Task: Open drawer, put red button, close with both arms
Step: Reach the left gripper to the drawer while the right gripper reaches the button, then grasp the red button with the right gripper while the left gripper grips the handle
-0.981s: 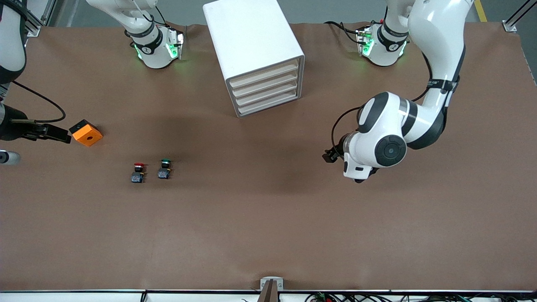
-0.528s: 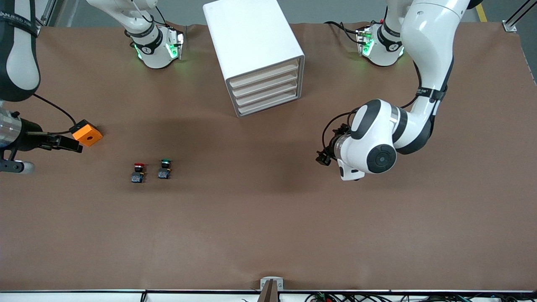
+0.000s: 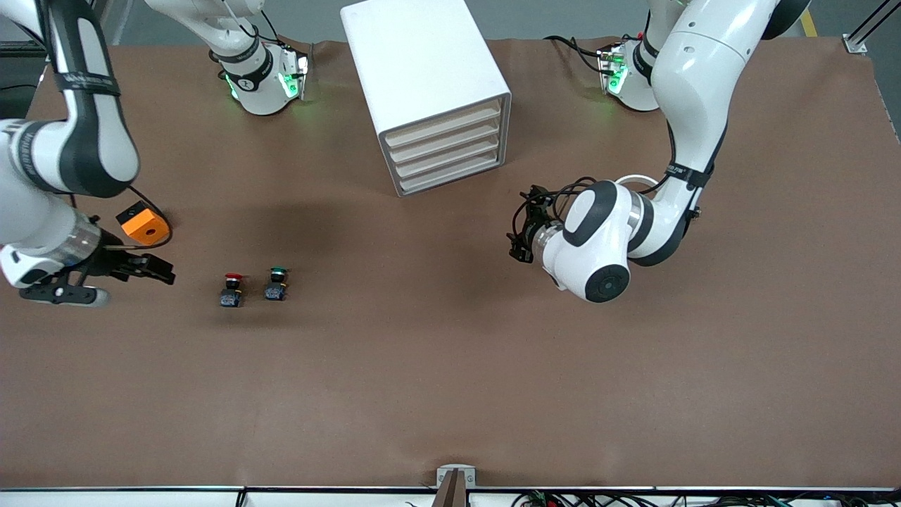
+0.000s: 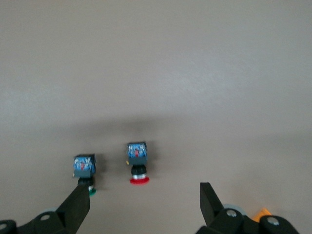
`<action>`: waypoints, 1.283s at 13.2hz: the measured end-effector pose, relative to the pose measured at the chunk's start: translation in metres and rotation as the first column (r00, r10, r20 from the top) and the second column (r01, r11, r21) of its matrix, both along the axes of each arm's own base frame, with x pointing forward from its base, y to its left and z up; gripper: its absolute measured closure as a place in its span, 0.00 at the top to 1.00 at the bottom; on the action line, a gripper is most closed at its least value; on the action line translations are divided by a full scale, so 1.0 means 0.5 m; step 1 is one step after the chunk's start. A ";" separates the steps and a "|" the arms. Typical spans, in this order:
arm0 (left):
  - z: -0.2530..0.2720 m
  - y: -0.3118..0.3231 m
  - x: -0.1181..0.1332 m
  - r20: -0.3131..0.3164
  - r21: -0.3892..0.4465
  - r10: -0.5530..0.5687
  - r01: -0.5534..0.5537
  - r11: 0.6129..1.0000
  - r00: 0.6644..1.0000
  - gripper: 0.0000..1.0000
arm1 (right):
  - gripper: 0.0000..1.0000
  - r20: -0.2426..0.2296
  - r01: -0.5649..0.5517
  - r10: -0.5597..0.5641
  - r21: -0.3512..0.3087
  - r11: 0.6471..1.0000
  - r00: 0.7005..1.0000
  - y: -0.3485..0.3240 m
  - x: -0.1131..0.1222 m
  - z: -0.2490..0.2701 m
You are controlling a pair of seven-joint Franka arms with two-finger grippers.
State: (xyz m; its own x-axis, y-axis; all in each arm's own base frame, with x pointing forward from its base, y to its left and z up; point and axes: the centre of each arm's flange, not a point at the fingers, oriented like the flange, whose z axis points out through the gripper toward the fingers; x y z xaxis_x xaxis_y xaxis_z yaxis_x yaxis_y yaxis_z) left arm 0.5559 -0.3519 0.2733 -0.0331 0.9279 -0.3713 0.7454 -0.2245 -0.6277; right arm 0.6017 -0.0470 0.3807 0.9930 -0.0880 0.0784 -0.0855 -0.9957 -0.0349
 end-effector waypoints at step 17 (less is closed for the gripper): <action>-0.140 -0.132 -0.176 -0.568 0.205 0.186 -0.081 0.975 0.801 0.96 | 1.00 -0.052 0.025 -0.025 -0.011 1.000 0.998 0.101 -0.009 -0.335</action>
